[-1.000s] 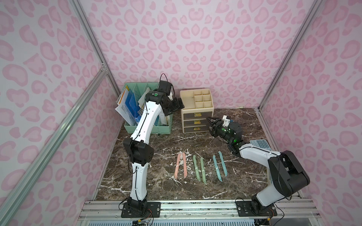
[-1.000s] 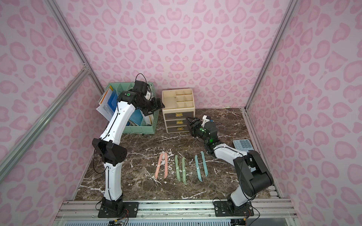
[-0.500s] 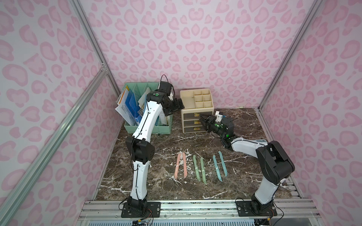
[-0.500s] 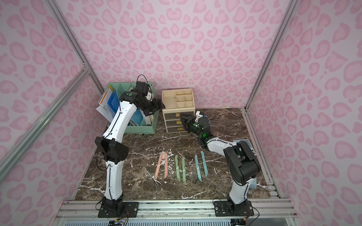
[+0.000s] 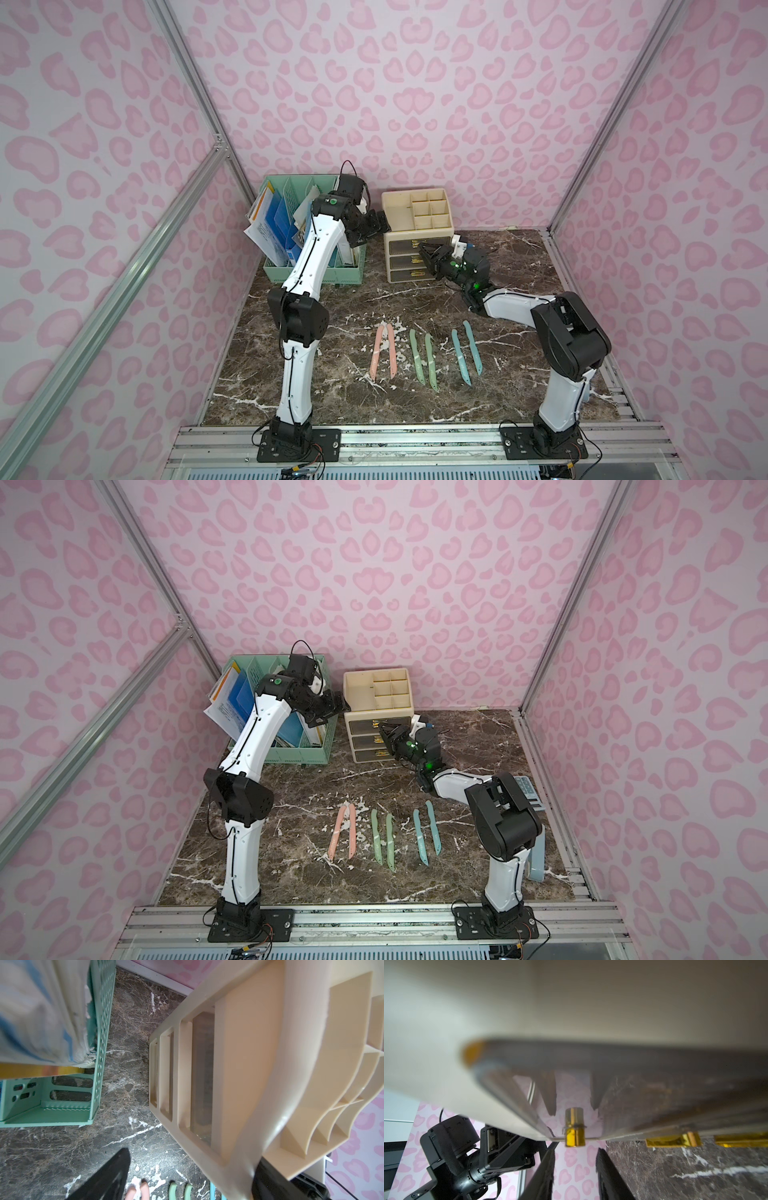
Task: Place the fruit knives into the drawer by color
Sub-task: Open the drawer in the storage box.
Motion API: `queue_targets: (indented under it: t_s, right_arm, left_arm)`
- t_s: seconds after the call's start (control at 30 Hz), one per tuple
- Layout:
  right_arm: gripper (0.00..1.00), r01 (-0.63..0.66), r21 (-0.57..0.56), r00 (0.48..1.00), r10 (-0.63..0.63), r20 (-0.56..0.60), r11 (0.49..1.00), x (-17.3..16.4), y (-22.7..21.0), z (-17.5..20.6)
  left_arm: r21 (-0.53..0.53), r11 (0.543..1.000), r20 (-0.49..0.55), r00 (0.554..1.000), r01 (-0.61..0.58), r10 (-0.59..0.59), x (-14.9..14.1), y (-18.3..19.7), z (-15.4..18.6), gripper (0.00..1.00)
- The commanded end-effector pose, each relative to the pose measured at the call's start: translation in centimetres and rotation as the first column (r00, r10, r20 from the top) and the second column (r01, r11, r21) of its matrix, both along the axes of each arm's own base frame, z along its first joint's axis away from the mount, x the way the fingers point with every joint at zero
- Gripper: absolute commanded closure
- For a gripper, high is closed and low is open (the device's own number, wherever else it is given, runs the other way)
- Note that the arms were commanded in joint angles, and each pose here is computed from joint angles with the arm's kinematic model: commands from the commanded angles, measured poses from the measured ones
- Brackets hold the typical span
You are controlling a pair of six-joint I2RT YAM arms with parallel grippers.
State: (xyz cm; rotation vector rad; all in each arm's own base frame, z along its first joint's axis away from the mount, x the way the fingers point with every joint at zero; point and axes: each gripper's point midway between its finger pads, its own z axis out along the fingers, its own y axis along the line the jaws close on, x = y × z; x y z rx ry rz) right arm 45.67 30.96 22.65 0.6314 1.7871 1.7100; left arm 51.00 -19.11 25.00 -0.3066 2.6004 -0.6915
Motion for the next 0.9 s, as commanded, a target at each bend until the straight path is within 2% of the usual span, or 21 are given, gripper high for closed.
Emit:
queue_targets:
  t_s: [0.0,0.47,0.57,0.77,0.87]
  right_arm:
    - [0.63,0.001,0.017,0.998,-0.002,0.062,1.000,0.3,0.2,1.6]
    - [0.66,0.010,0.026,0.998,-0.012,0.066,1.000,1.7,0.7,1.1]
    - [0.70,0.019,0.026,0.997,-0.020,0.071,0.999,2.0,0.6,1.1]
    - [0.85,0.022,0.029,0.996,-0.024,0.086,0.999,2.5,0.4,1.2]
    - [0.86,0.026,0.028,0.995,-0.028,0.093,0.999,2.6,0.3,1.4]
  left_arm:
    - [-0.006,1.000,0.008,1.000,0.022,-0.022,0.2,-0.2,-0.1,0.11]
    - [-0.017,0.999,-0.004,0.999,0.032,-0.032,0.4,-0.5,-0.7,0.11]
    - [-0.018,0.999,-0.006,0.999,0.033,-0.033,0.5,-0.5,-0.9,0.11]
    - [-0.022,0.999,-0.014,0.999,0.037,-0.038,0.6,-0.6,-1.2,0.11]
    - [-0.023,0.999,-0.020,0.999,0.038,-0.039,0.6,-0.6,-1.5,0.11]
